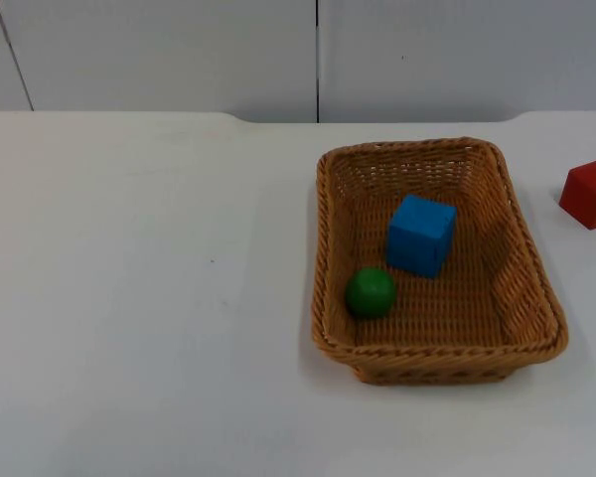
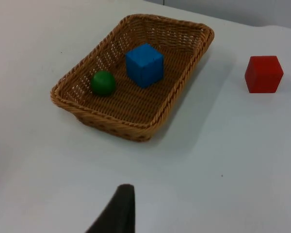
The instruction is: Place all geometric objects except the red cube into the basket.
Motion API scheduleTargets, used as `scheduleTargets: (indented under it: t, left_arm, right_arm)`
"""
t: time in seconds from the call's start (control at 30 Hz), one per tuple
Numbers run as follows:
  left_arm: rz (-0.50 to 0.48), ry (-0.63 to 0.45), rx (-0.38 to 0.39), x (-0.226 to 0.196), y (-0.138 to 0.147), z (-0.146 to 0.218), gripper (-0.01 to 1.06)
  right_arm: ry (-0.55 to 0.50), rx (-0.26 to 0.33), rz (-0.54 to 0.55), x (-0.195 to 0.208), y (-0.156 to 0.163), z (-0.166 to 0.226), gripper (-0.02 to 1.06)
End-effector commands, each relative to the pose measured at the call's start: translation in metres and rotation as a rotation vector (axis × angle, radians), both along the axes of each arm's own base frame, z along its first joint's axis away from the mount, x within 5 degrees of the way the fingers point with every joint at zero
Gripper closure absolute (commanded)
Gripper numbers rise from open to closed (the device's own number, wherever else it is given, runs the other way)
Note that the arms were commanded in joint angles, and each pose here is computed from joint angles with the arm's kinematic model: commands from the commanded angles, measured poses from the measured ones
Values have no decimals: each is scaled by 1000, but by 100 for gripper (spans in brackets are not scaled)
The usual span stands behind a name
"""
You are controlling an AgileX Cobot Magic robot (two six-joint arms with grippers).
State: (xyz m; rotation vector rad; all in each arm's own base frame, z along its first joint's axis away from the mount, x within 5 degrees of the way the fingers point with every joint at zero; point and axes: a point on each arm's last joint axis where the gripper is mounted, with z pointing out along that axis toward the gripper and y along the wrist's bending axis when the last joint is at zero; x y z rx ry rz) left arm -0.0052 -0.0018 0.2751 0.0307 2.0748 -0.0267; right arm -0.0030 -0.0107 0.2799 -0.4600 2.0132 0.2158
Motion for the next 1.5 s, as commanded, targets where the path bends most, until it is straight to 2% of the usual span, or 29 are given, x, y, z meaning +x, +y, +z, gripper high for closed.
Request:
scheduleTargets:
  t: [0.0,0.5,0.63,0.83,0.87,1.0,1.47]
  left_arm:
    - [5,-11,1,0,0,0,0]
    - [5,-11,2,0,0,0,0]
    - [7,-11,5,0,1,0,0]
    - [7,-11,5,0,1,0,0]
    - [7,-11,5,0,1,0,0]
    - [7,-11,5,0,1,0,0]
    - [7,-11,5,0,1,0,0]
  right_arm:
    - [-15,1,7,0,0,0,-1]
    - [-9,13,-1,0,1,0,-1]
    - [-10,12,-48,-1,1,0,-1]
    - [-12,10,-287,-3,2,0,-1]
    - [-12,10,-287,-3,2,0,-1]
    - [-12,9,-421,-4,3,0,-1]
    - [-13,9,-444,-4,3,0,-1]
